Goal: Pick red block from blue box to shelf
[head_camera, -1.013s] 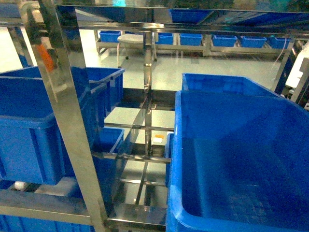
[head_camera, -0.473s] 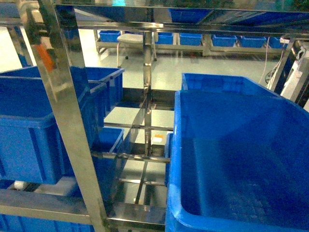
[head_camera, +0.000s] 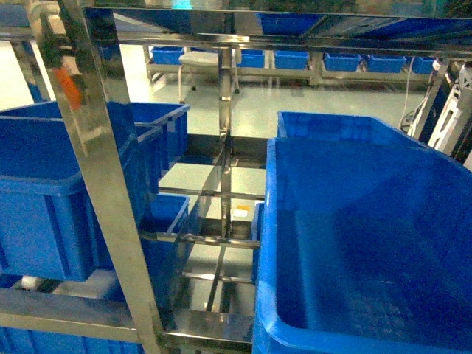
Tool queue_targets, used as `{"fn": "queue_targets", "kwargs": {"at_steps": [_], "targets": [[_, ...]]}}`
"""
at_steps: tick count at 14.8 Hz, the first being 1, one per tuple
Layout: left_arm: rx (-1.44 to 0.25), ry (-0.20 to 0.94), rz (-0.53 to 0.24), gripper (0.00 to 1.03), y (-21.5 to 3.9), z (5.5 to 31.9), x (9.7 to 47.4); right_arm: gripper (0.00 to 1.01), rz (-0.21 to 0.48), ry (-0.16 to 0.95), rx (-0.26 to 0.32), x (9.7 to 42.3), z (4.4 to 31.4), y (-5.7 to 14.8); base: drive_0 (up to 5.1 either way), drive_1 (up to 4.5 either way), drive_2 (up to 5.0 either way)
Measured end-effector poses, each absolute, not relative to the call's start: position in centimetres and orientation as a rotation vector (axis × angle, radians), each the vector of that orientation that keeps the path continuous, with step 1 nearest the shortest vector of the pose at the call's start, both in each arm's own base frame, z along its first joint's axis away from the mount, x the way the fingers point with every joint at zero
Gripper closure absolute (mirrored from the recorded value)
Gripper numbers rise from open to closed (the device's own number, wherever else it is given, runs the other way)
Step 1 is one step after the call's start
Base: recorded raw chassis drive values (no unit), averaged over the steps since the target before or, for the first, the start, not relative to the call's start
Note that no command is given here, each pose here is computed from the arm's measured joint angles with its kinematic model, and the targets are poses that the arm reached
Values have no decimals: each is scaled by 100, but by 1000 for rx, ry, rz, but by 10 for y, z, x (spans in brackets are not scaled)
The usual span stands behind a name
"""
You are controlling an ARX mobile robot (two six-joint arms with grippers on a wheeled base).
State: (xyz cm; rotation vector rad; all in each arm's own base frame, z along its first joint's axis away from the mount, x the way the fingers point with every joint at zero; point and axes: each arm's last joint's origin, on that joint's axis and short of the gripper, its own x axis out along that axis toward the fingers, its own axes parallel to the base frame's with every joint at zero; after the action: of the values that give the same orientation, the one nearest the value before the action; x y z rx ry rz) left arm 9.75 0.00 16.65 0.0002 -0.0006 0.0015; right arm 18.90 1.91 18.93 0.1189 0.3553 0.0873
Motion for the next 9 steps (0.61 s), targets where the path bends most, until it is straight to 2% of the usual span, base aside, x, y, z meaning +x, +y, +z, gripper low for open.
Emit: {"fn": "queue_targets", "kwargs": {"at_steps": [9], "targets": [[0, -1, 1, 5, 0, 166, 97, 74, 84, 378, 128, 194, 173, 26, -489, 256, 256]]}}
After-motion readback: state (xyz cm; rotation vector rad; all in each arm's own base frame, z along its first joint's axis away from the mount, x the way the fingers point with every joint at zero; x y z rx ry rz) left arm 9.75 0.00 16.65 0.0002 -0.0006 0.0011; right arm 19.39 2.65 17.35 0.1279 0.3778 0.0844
